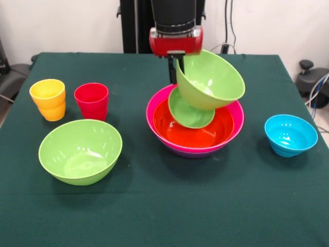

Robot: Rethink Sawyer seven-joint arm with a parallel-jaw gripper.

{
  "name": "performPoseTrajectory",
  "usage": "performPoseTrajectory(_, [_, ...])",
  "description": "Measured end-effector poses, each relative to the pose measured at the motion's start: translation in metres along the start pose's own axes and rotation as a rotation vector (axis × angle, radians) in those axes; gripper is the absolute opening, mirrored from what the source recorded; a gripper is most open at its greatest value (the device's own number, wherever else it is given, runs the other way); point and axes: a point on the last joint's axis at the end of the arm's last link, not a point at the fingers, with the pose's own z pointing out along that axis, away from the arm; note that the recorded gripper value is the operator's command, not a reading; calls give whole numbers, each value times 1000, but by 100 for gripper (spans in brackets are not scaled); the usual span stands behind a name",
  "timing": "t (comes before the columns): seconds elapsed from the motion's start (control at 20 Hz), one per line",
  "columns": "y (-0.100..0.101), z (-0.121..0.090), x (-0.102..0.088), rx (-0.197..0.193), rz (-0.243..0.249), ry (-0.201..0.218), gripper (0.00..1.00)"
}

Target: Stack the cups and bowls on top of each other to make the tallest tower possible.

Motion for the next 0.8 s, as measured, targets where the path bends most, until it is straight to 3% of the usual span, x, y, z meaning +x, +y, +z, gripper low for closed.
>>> performPoseTrajectory(0.35, [-2, 20, 10, -10, 1, 13, 0])
performPoseTrajectory(0.8, [-20, 26, 8, -4, -1, -31, 0])
